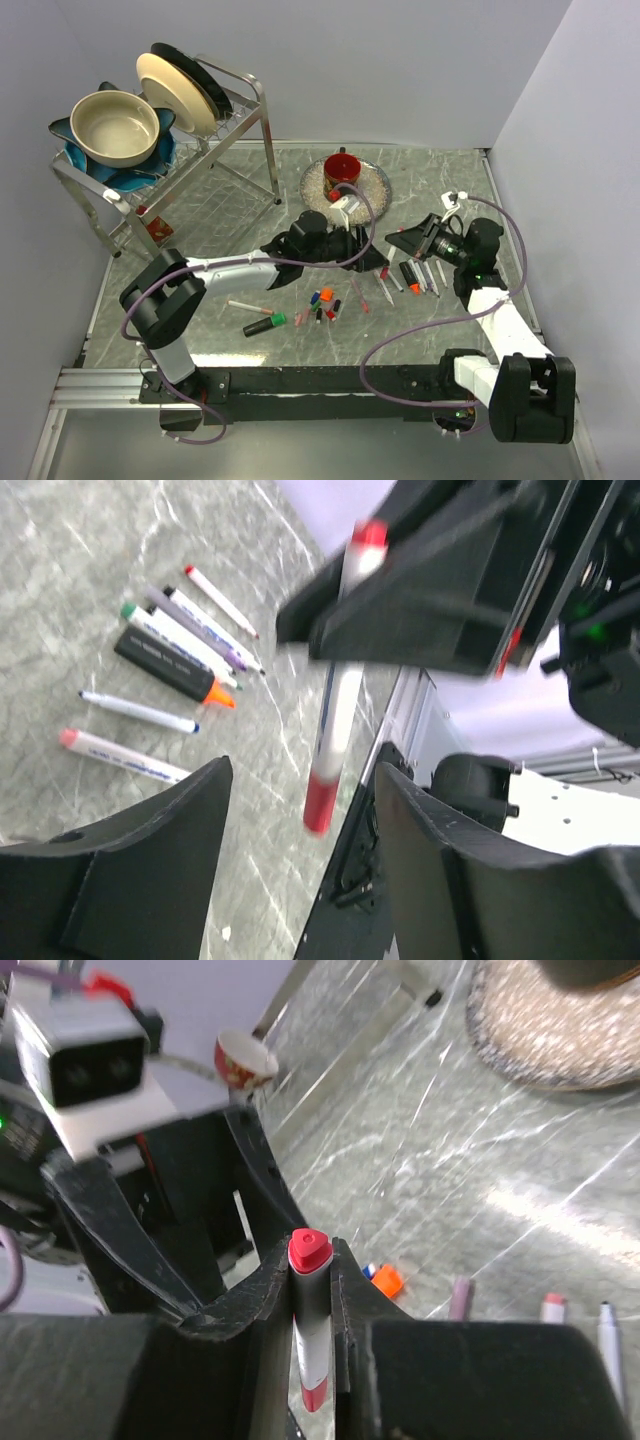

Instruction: Open the pen caps

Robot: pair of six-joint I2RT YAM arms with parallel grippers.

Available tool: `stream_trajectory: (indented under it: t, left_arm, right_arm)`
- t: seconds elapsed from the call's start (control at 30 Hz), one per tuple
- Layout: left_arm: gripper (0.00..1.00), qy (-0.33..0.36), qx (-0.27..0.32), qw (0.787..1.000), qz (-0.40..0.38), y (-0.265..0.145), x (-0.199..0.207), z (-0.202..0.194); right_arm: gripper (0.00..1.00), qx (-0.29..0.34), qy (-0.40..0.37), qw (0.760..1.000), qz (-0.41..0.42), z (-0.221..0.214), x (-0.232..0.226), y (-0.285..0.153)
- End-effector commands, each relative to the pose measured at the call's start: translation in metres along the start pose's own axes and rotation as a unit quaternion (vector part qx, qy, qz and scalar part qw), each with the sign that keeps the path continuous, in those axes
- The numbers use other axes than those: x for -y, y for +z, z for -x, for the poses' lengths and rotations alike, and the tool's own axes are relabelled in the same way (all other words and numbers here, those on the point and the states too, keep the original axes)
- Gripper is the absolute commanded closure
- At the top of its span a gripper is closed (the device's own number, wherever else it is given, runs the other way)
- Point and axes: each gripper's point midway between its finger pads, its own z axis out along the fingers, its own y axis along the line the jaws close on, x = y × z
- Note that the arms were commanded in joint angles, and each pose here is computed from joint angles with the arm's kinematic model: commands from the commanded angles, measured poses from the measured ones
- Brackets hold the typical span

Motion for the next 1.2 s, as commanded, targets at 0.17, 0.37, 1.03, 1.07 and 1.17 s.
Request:
stream_trajectory:
  t: [0.17, 0.37, 1.03, 1.07, 1.17]
  left_arm:
    - [0.46, 0.013, -0.019, 0.997, -0.075, 0.001, 0.024, -0.007]
    - [0.48, 0.012, -0.033, 0.996, -0.086, 0.008, 0.027, -0.012]
    - [0.99, 0.001, -0.06, 0.991, -0.118, 0.012, 0.038, -0.025]
    - [0.99, -0.002, -0.072, 0.989, -0.128, 0.007, 0.041, -0.03]
    - [0.99, -0.02, -0.112, 0.986, -0.124, -0.013, 0.032, -0.061]
  right_arm:
    - [1.0, 0.016, -0.016, 0.999, 0.022, 0.014, -0.011, -0.005]
    - [1.0, 0.015, -0.013, 1.0, 0.02, 0.014, -0.009, -0.005]
    - [1.0, 0.036, -0.036, 0.999, 0.009, 0.028, -0.008, -0.011]
    - [1.0, 0.049, -0.046, 0.998, -0.006, 0.036, -0.006, -0.016]
    - [1.0, 0.129, -0.061, 0.988, -0.063, 0.069, 0.006, -0.047]
